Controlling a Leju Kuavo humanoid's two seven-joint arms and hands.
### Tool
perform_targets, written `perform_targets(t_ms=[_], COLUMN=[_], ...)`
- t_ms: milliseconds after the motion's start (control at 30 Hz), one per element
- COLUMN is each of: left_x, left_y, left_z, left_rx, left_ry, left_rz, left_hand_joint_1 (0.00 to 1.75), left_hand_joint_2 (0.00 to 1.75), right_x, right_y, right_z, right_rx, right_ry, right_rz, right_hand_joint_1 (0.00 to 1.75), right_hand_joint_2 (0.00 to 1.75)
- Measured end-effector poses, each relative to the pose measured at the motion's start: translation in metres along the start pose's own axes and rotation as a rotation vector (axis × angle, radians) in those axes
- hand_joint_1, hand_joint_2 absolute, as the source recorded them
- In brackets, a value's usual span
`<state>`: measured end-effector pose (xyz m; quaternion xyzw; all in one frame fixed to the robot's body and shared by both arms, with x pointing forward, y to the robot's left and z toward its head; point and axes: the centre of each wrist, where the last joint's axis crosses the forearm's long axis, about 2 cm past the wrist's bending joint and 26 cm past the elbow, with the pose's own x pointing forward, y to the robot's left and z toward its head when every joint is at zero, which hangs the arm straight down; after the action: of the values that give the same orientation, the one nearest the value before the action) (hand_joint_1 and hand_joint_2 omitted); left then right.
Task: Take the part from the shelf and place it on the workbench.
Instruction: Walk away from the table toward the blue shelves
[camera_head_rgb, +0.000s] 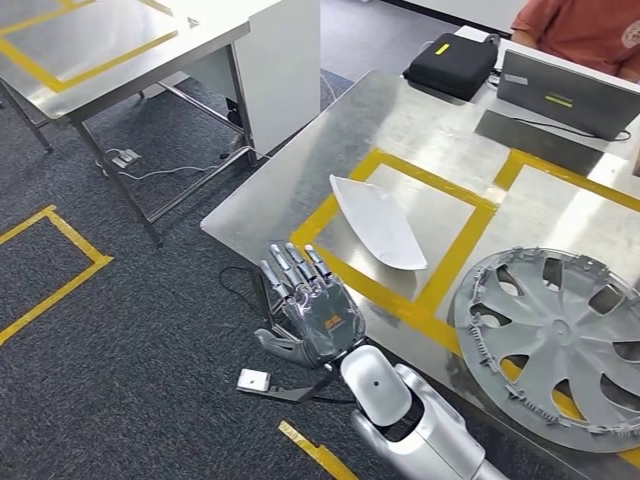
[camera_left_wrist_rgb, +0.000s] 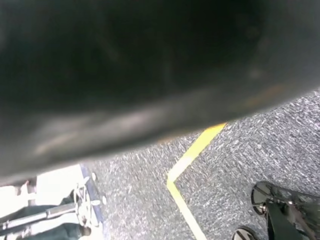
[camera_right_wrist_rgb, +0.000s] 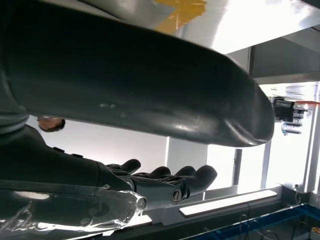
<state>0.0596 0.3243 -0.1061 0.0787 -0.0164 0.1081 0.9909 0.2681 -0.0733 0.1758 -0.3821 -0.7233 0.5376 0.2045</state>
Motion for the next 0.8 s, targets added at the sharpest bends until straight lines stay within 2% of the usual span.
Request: perform_targets(t_ms=[167, 500, 800], left_x=[-0.001, -0.003, -0.004], left_y=[-0.001, 0.002, 0.009], left_z=[0.000, 0.000, -0.001], left_rx=[-0.001, 0.002, 0.014], left_ry=[0.002, 0.007, 0.011], left_rz=[-0.001, -0.021, -0.046], left_hand_joint_1=[0.00, 0.00, 0.00], left_hand_joint_2=[0.00, 0.00, 0.00], right_x=[-0.001, -0.007, -0.016], right_y=[0.000, 0.022, 0.033], right_z=[0.002, 0.037, 0.055], right_rx=[0.000, 0.081, 0.133], right_ry=[0.006, 0.122, 0.185], right_rz=[0.000, -0.008, 0.007], right_hand_joint_1=[0.00, 0.00, 0.00], right_hand_joint_2=[0.00, 0.00, 0.00])
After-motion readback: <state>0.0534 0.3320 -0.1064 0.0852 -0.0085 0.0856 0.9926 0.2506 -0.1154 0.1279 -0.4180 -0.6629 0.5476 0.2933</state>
